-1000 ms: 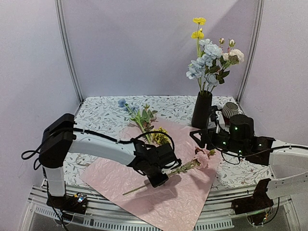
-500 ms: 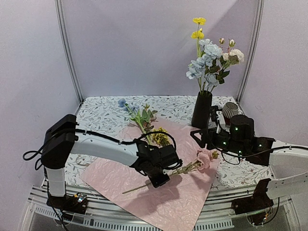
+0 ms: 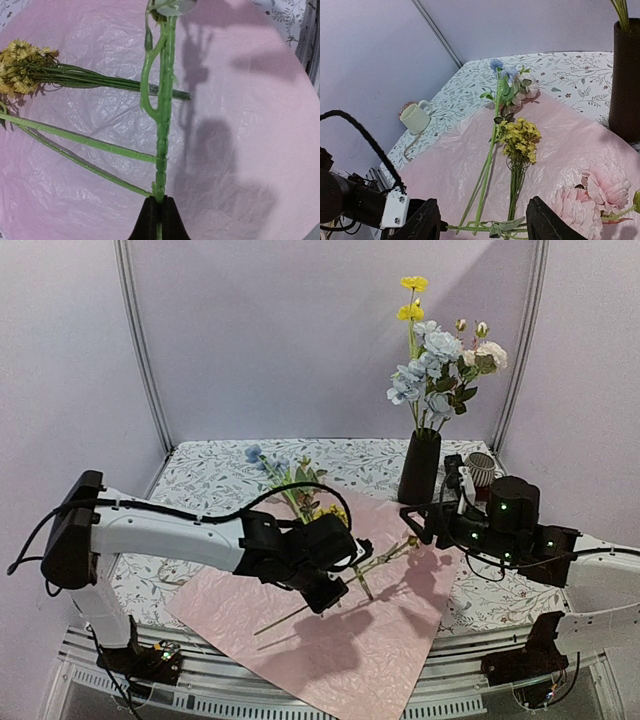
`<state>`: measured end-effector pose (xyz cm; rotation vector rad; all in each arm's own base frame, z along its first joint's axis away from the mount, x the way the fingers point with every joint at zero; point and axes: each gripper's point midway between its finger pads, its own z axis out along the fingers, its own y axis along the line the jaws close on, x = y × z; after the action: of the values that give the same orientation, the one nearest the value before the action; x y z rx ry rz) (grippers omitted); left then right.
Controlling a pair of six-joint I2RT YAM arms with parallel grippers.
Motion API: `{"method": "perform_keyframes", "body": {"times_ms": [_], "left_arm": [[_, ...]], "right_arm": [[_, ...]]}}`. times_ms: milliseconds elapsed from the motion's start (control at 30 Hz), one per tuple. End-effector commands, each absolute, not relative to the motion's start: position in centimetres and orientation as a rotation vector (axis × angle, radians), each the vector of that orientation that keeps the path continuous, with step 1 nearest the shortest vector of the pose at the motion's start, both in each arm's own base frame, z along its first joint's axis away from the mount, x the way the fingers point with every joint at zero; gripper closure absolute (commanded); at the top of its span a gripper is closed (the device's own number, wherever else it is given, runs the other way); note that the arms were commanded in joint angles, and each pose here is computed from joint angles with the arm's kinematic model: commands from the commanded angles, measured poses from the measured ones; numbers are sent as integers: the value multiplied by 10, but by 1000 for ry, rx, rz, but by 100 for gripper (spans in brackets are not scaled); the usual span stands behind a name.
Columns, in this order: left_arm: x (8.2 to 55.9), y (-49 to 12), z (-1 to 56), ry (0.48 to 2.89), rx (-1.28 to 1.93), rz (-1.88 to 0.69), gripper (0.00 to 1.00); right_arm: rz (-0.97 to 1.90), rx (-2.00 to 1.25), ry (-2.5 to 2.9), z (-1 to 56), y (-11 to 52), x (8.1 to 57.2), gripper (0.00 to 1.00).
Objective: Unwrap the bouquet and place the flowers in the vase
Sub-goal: Pick up the fake flower from the flattened wrapping paper, then pass from the left arm to the right
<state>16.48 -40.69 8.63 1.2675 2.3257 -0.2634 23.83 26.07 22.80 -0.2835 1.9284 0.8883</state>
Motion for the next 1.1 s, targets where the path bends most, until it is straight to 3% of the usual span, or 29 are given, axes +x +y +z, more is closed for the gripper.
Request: {"method": "perform_keyframes", "body": {"times_ms": [0,267,500,1067], "left_arm": [[172,-413,104,2305,1145,-418,100],[201,-421,150,2185,923,-673,100],[234,-406,198,2045,683,-843,100],[209,-406,265,1715,676,-1159,100]], "right_arm": [[1021,-317,1783,270,263,225,39],[1299,-567,1545,318,289,181,38],[1401,-740,1511,315,322,163,38],[1414,-662,1478,321,381,195,38]]}}
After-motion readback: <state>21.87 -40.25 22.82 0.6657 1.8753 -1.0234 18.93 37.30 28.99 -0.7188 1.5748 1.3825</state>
